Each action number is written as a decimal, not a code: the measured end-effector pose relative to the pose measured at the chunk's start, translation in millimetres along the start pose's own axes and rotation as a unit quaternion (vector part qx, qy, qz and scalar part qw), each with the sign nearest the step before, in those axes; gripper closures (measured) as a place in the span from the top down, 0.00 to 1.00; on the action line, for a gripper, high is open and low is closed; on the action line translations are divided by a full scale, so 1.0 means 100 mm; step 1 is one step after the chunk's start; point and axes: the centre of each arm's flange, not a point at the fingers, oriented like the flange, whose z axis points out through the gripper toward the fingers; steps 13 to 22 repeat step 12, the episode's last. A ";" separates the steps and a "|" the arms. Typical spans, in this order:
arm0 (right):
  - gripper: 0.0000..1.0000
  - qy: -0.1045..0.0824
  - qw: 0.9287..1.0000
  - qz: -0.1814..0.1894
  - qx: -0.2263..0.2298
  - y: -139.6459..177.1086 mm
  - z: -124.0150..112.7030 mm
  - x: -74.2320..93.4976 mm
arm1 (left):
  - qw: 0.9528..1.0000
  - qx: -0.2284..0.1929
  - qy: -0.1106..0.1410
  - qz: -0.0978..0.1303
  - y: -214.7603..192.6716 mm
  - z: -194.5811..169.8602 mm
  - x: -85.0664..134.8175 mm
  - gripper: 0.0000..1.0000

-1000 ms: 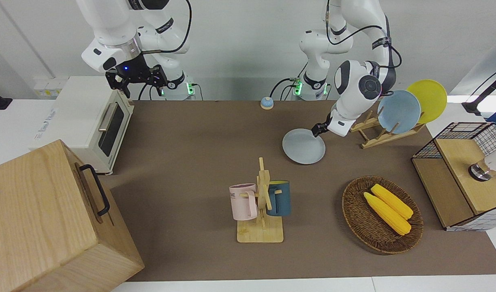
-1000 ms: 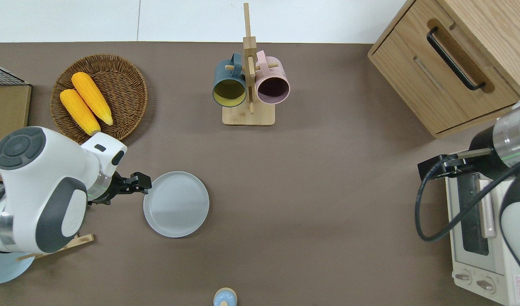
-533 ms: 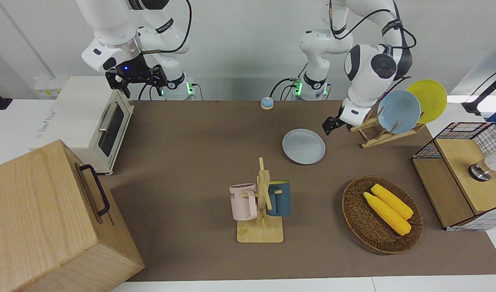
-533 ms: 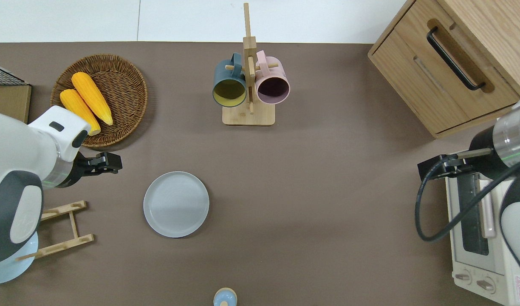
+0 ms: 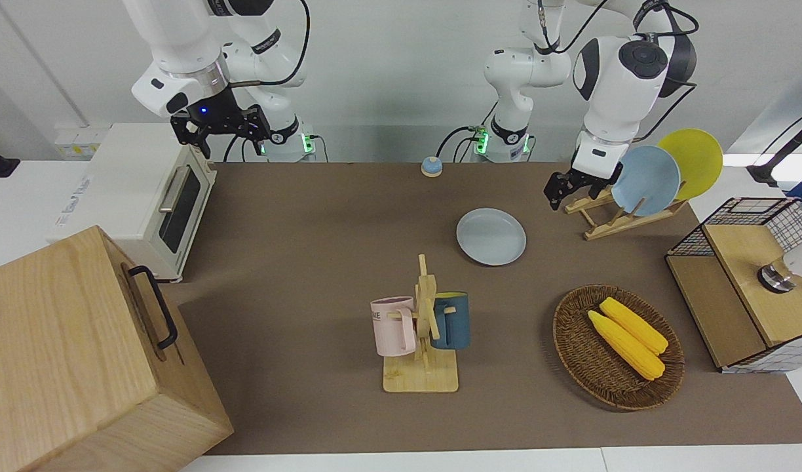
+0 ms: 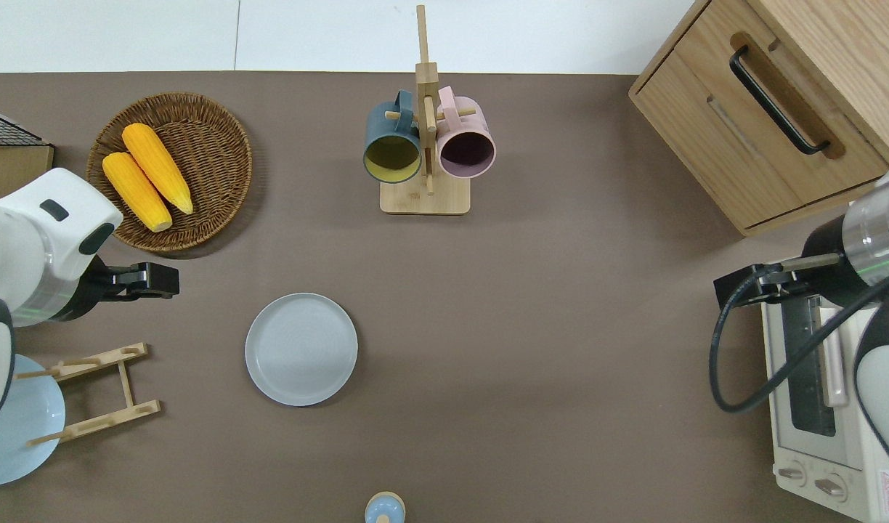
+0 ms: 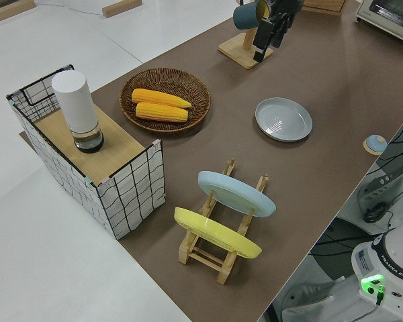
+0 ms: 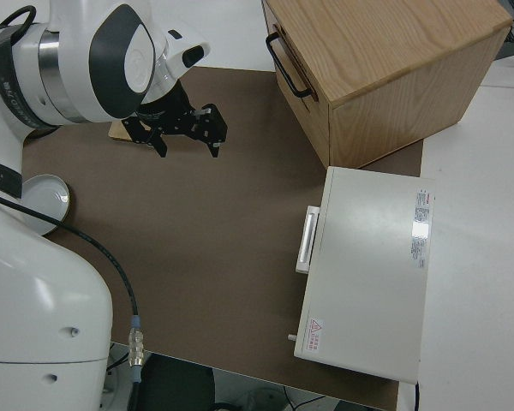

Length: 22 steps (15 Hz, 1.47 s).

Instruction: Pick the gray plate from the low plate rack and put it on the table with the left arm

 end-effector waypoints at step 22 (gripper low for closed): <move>0.99 0.000 1.000 0.000 0.000 0.00 0.00 0.00 | 1.000 -0.009 -0.004 -0.005 -0.11 -0.02 0.01 1.00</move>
